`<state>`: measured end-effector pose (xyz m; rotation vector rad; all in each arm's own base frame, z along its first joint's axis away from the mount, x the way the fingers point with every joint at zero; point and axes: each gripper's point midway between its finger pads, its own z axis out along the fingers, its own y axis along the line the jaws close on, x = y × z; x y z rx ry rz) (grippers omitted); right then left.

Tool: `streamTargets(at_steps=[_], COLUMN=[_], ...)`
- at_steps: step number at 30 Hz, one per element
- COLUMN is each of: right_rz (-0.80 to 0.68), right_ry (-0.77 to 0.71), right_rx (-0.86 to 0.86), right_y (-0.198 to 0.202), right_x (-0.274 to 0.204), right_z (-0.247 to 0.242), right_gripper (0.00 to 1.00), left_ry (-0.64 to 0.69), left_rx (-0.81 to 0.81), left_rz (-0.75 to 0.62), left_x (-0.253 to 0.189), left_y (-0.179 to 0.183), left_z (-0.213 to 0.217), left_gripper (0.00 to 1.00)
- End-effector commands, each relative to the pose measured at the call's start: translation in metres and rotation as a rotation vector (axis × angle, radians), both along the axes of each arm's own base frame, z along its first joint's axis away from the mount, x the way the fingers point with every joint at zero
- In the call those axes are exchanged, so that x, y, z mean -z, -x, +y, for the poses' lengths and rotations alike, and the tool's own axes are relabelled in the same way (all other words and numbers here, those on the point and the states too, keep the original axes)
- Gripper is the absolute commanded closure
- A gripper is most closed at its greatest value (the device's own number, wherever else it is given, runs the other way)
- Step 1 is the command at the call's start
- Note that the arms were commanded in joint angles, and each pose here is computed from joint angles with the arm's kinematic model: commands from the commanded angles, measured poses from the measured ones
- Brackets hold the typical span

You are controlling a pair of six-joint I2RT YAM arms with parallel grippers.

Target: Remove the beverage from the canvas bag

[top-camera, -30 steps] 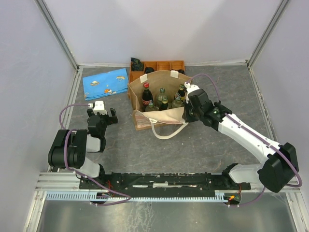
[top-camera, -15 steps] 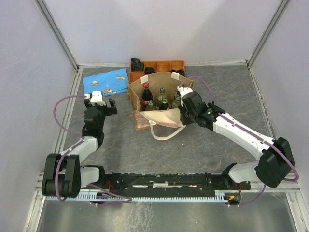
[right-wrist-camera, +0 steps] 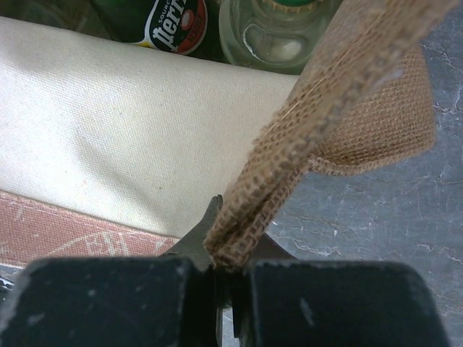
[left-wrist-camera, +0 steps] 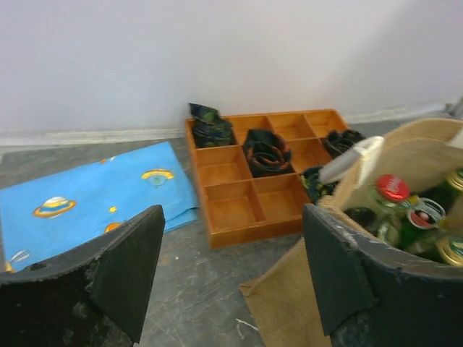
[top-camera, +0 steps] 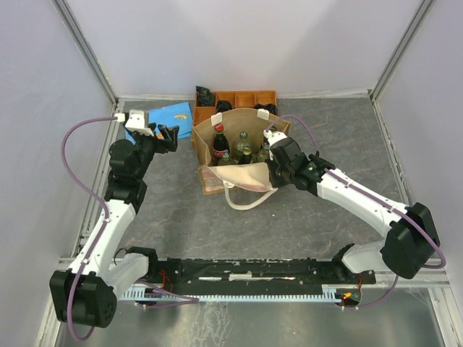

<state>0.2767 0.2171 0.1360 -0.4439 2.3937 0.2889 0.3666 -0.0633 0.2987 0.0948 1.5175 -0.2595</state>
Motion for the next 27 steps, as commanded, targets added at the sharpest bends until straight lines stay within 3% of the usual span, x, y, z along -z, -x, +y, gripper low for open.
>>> streamTargets(at_steps=[1,2,5,12,16,27], right_rz=[0.119,0.118,0.116,0.104,0.096,0.047], right_ry=[-0.001,-0.004,-0.014,-0.018,-0.023,-0.02], right_rx=[-0.043,-0.042,-0.031,-0.02,-0.019,0.021], right_y=[0.024,0.024,0.023,0.021,0.02,0.018], right_x=[0.02,0.02,0.022,0.021,0.021,0.008], right_z=[0.008,0.009,0.011,0.012,0.012,0.003], right_gripper=[1.0,1.0,1.0,1.0,1.0,1.0], left_ry=[0.045,0.06,0.056,-0.013,-0.075,-0.118], left_rx=[0.17,0.207,0.31,0.481,0.547,0.549], left_rz=[0.008,0.002,0.019,0.066,0.116,0.184], left_x=[-0.033,-0.04,-0.062,-0.082,-0.063,-0.015], left_y=[0.018,0.022,0.036,0.054,0.056,0.042], left_z=[-0.041,-0.052,-0.101,-0.171,-0.204,-0.234], left_gripper=[0.24,0.33,0.43,0.45,0.45,0.4])
